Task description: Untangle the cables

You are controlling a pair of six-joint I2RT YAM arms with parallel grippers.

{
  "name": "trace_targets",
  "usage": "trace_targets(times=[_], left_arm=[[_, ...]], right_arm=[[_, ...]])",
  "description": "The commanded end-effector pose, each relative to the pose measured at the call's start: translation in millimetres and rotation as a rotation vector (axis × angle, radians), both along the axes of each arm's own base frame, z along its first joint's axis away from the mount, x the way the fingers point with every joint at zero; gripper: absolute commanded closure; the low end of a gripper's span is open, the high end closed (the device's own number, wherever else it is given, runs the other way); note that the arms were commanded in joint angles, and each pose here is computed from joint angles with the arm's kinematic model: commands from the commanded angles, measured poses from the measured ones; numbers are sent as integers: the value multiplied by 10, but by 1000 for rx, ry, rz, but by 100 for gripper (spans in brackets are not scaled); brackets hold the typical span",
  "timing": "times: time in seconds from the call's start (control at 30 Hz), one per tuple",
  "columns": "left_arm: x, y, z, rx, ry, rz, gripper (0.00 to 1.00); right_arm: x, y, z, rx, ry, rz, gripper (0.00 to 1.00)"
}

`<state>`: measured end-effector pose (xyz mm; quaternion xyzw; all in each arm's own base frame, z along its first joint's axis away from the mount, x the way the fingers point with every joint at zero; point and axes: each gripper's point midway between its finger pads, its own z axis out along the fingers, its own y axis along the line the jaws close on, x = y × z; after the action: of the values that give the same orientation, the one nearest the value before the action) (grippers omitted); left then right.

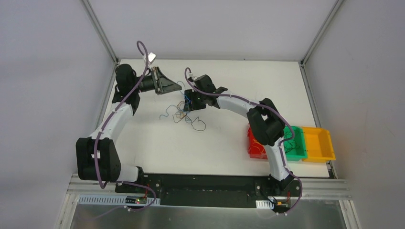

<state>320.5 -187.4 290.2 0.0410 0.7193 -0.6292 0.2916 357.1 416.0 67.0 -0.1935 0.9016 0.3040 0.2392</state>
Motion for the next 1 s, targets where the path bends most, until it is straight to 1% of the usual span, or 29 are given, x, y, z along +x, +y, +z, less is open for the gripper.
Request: trace_targets(times=[0.0, 0.1, 0.2, 0.33, 0.4, 0.43, 0.5, 0.53, 0.63, 0.67, 0.73, 0.83, 0.87, 0.97], left_arm=[[-164, -12, 1146, -72, -261, -15, 100], [-263, 2, 1780, -80, -417, -4, 100], [-375, 21, 2318, -92, -549, 16, 100], [-531, 51, 2888, -114, -693, 47, 100], [-605, 63, 3133, -128, -751, 65, 100], [-620, 71, 3230, -137, -767, 74, 100], [-636, 81, 3368, -157, -781, 87, 100], [-650, 85, 3415, -165, -789, 91, 100], [-758, 102, 3586, -158, -863, 99, 100], [-795, 106, 3649, -156, -886, 105, 100], [-859, 122, 3771, -153, -935, 124, 100], [-803, 134, 3783, -147, -916, 150, 100], [-741, 133, 3706, -139, -887, 150, 100], [-537, 124, 3354, -117, -778, 153, 100]], right_arm=[[78, -76, -28, -22, -45, -33, 47], [97, -194, -120, -49, -46, -30, 47], [125, -292, -172, -70, -51, -29, 48], [164, -407, -223, -101, -54, -26, 49], [182, -445, -244, -108, -55, -28, 50], [188, -457, -252, -110, -54, -28, 54], [182, -460, -241, -111, -56, -17, 64], [172, -464, -236, -112, -59, -8, 71], [152, -498, -223, -122, -70, 17, 98], [149, -523, -246, -137, -69, 28, 100], [141, -560, -303, -168, -49, 43, 100], [122, -609, -321, -176, -7, 72, 100], [91, -603, -265, -159, 6, 99, 94], [-51, -530, 182, -9, 19, 222, 62]])
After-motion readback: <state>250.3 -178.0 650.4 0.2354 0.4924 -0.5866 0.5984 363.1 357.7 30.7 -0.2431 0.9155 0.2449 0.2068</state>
